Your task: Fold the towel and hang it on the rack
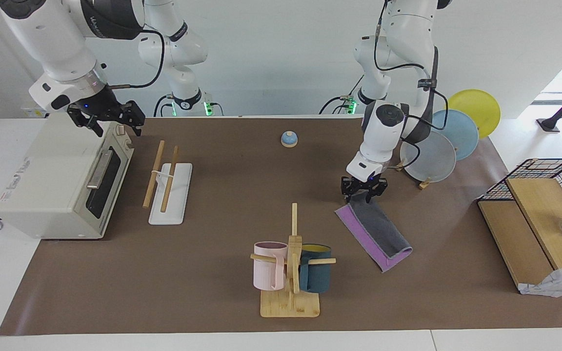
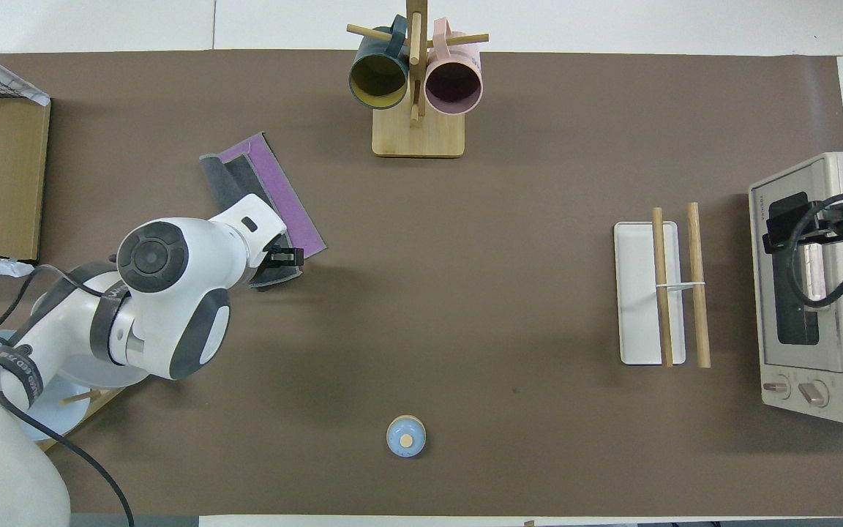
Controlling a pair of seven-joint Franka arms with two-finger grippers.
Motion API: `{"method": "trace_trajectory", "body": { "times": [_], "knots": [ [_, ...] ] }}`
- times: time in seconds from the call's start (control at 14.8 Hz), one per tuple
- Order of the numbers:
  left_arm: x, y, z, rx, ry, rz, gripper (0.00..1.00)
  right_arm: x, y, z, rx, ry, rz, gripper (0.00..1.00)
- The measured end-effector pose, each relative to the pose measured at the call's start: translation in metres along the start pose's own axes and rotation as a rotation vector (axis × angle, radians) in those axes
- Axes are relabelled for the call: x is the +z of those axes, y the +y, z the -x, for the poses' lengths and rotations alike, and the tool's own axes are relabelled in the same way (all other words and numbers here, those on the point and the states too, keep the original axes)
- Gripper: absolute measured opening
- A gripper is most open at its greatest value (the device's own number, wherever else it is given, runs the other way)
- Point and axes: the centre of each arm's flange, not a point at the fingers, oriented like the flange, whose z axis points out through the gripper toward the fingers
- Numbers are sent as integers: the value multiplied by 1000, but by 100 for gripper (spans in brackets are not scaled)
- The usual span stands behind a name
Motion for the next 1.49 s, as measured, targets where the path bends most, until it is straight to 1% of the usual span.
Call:
{"method": "trace_trajectory", "body": {
  "times": [0.07,0.14,0.27,0.47,0.54,0.68,0.81,1.28,1.35,1.42,1.49],
  "knots": [
    [-1,-15,-5,-28,4,-3,96,0,0,0,0,0,0,100],
    [-2,-31,-10,-63,6,-3,100,0,0,0,0,0,0,100],
    [-3,-59,-16,-128,3,32,100,0,0,0,0,0,0,100],
    [-4,-83,-21,-208,4,145,100,0,0,0,0,0,0,100],
    [-5,-85,-22,-226,9,176,99,0,0,0,0,0,0,100],
    [-3,-87,-22,-247,8,203,98,0,0,0,0,0,0,100],
    [1,-88,-21,-255,0,206,96,0,0,0,0,0,0,100],
    [29,-89,-21,-277,8,204,90,0,0,0,0,0,0,100],
    [29,-89,-22,-287,16,209,84,0,0,0,0,0,0,100],
    [29,-89,-22,-293,19,212,84,0,0,0,0,0,0,100],
    [29,-89,-22,-296,23,213,79,0,0,0,0,1,0,100]
  ]
}}
